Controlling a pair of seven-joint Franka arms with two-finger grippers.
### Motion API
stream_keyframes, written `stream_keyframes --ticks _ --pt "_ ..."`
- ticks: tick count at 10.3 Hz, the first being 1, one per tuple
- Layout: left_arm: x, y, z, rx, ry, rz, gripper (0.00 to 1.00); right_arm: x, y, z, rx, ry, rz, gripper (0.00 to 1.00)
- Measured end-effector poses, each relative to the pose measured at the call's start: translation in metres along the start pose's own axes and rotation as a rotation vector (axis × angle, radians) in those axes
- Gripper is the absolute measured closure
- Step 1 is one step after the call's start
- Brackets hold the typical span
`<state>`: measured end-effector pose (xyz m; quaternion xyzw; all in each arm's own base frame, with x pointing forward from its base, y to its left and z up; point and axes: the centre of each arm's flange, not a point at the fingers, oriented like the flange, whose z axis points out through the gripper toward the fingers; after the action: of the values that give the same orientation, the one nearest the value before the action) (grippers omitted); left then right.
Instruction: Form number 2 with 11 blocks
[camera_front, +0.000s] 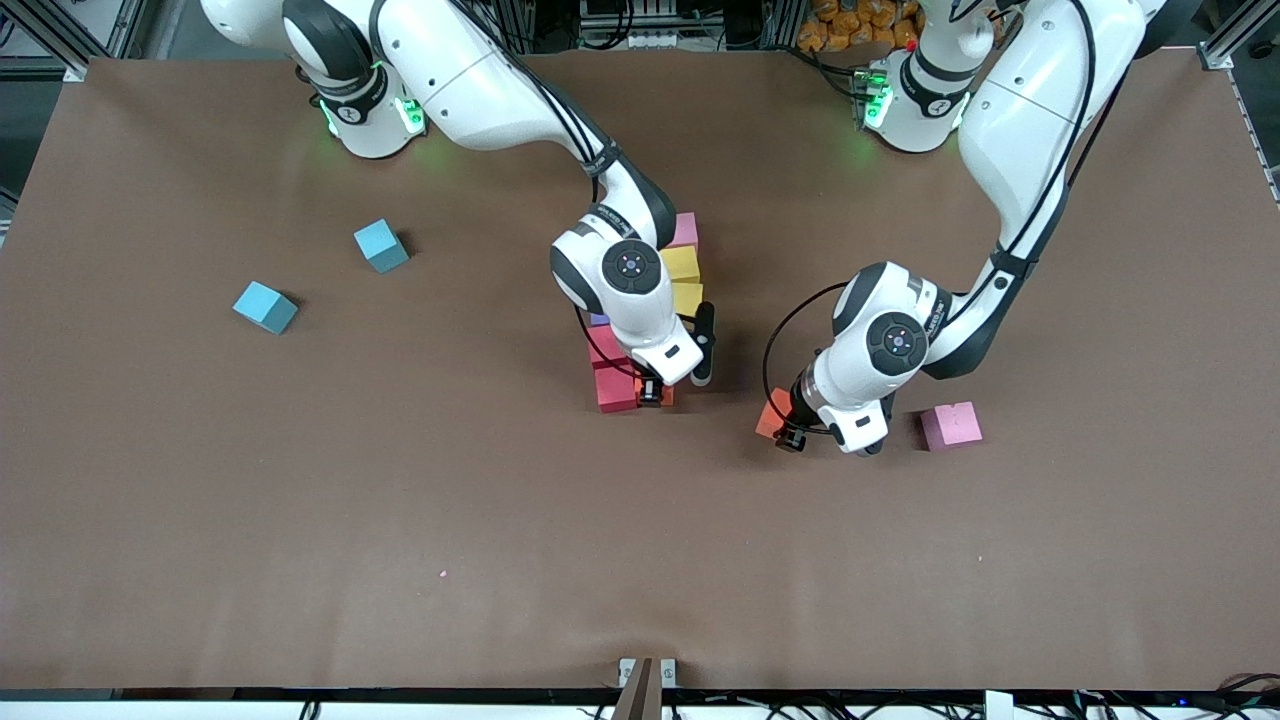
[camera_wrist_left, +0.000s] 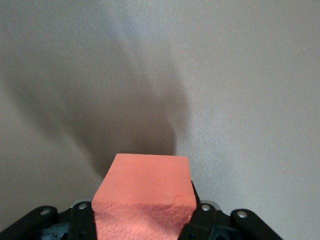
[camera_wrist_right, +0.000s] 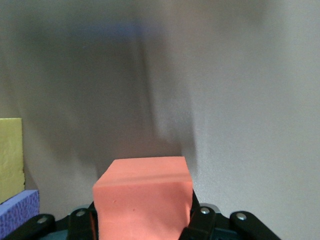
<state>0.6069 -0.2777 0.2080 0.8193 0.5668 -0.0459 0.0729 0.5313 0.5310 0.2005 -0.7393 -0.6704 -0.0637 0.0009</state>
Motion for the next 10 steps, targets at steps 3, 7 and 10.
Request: stream_keyframes --ticks 3,7,10 --pt "0.000 0.000 0.000 0.000 0.000 -0.004 0.41 -0.001 0.001 0.001 -0.007 0.007 -0.001 0.18" --pt "-0.001 0.000 0.001 0.001 -0.001 -0.004 0.41 0.004 0.002 -0.016 -0.022 0.029 -0.004 0.00" --pt "-0.006 0.001 0.002 0.001 -0.004 -0.027 0.41 0.000 0.003 -0.084 -0.001 0.016 0.003 0.00"
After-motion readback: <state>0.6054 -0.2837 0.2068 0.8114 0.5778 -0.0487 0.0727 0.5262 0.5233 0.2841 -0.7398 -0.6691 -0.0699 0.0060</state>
